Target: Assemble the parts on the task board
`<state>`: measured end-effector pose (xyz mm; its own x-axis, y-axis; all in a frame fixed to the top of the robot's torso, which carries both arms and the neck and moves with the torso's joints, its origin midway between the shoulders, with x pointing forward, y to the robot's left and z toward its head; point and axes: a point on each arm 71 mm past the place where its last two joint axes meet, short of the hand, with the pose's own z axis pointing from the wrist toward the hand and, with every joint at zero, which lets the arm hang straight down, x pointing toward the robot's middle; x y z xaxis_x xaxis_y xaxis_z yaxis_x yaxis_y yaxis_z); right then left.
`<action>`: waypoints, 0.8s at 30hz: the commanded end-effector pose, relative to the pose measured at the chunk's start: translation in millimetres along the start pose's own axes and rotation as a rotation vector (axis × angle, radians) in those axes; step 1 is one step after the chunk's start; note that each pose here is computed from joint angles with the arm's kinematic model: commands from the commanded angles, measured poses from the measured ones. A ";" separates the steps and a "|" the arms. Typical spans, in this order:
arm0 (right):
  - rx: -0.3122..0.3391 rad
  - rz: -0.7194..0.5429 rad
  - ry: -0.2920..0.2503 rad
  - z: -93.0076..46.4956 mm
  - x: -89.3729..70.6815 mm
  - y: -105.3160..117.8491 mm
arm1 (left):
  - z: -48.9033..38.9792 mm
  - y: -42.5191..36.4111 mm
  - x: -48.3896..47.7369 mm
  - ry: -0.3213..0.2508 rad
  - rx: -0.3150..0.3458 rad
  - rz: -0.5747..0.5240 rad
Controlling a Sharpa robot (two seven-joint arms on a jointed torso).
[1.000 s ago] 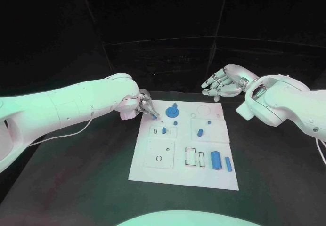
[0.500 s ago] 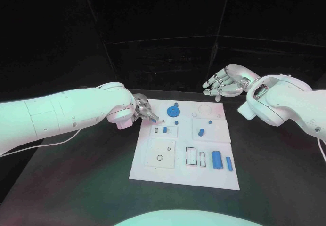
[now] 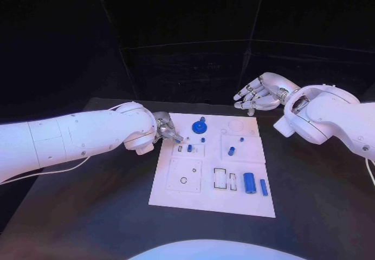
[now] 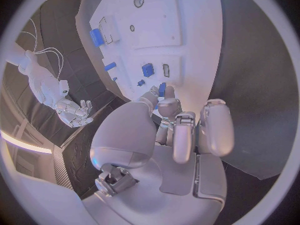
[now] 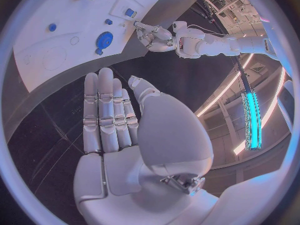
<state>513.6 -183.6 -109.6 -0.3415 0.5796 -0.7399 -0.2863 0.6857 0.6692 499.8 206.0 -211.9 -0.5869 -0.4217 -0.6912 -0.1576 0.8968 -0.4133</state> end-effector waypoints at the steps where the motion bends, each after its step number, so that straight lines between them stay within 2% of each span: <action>1: -0.007 -0.003 0.005 0.4 -0.1 1.7 | -0.3 -2.3 2.7 -0.013 0.008 0.033; 11: -0.008 -0.003 0.005 0.9 0.3 2.0 | -0.1 -1.3 14.0 0.036 -0.006 0.065; 24: -0.009 -0.003 0.007 1.1 0.5 2.3 | 0.5 -2.1 19.1 0.071 -0.016 0.088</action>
<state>513.9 -182.4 -109.9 -0.3439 0.5781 -0.7400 -0.2872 0.6855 0.6690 490.3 196.7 -223.6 -0.6379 -0.3545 -0.6836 -0.1250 0.9236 -0.3623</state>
